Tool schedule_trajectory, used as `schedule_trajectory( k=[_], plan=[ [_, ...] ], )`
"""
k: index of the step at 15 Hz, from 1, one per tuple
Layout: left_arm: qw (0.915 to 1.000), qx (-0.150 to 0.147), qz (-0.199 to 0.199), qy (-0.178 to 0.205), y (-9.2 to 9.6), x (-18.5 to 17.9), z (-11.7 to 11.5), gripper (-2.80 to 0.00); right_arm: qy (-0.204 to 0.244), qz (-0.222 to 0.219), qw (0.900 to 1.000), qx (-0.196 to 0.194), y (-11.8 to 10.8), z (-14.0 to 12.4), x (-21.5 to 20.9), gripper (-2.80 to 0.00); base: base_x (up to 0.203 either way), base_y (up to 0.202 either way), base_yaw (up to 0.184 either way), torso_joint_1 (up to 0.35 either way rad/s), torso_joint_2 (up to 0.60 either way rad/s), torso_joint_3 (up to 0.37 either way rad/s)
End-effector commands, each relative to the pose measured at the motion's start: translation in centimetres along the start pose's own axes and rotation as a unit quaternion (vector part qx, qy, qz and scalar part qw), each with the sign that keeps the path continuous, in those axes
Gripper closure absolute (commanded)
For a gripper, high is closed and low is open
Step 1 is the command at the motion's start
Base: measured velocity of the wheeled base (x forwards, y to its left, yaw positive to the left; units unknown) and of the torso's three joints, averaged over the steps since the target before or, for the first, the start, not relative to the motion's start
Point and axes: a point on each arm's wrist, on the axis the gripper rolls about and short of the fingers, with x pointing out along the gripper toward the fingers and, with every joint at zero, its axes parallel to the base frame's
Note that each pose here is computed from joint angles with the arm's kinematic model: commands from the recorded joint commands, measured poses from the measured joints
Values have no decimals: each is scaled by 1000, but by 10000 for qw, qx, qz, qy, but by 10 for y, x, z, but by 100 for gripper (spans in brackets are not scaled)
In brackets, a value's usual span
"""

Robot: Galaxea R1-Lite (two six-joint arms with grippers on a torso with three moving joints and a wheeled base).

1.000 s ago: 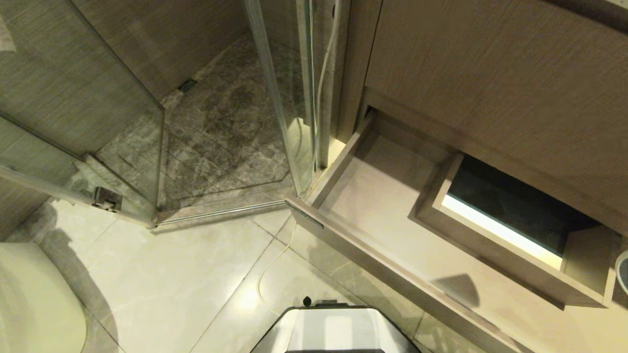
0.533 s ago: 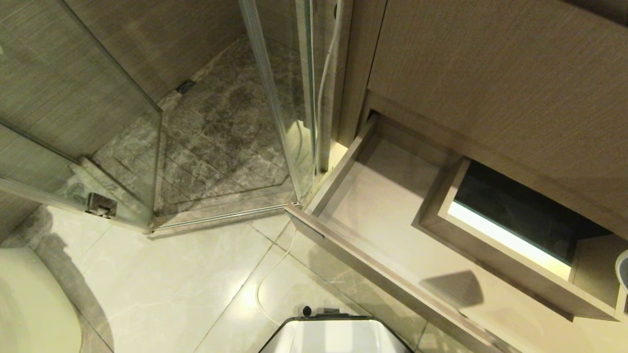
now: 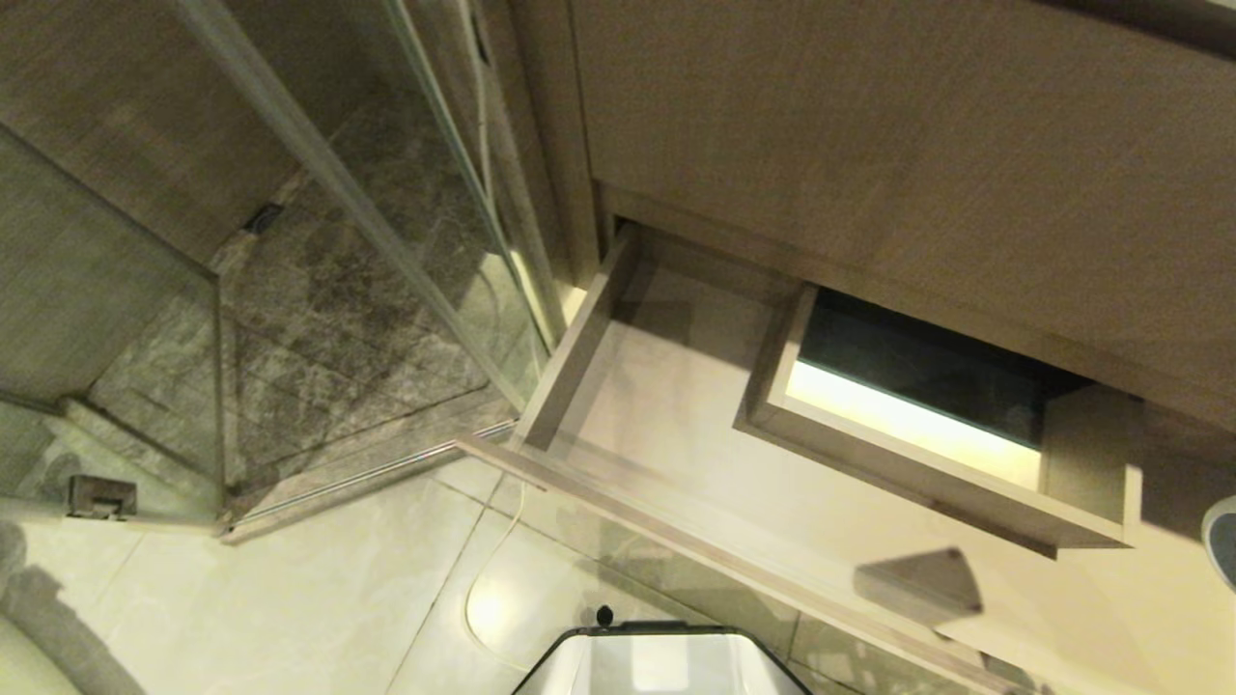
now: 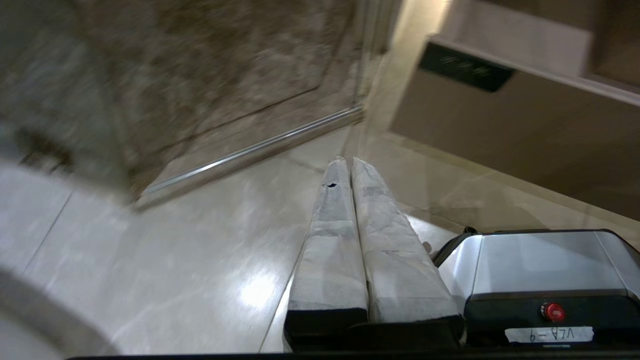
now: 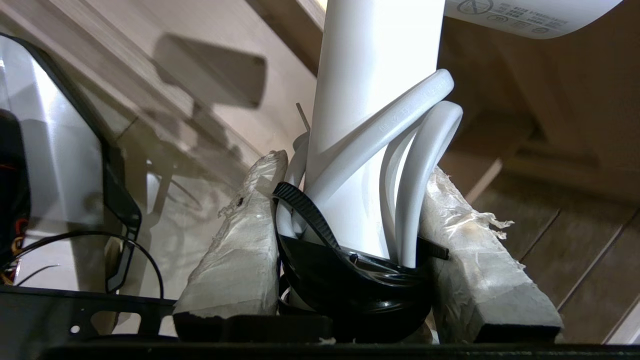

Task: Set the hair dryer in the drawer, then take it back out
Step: Put it into the drawer

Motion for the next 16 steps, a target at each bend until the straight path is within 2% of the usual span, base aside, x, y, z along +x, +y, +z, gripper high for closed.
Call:
schedule_trajectory(
  k=[1, 10, 14, 16],
  plan=[
    [10000, 0, -1, 9, 0, 0, 0, 0, 35, -4, 10000, -22, 0, 0, 0, 0, 3, 3, -170, 4, 4, 7],
    [10000, 0, -1, 9, 0, 0, 0, 0, 45, -24, 10000, -27, 1, -2, 0, 0, 2, 9, -164, 2, 4, 3],
    [10000, 0, -1, 9, 0, 0, 0, 0, 181, -184, 9997, -29, 0, 0, 1, 0, -1, 3, -18, 1, 0, 1],
    [10000, 0, -1, 9, 0, 0, 0, 0, 570, -232, 9980, -175, -2, 2, 1, 0, 0, 0, 0, 0, 0, 0]
  ],
)
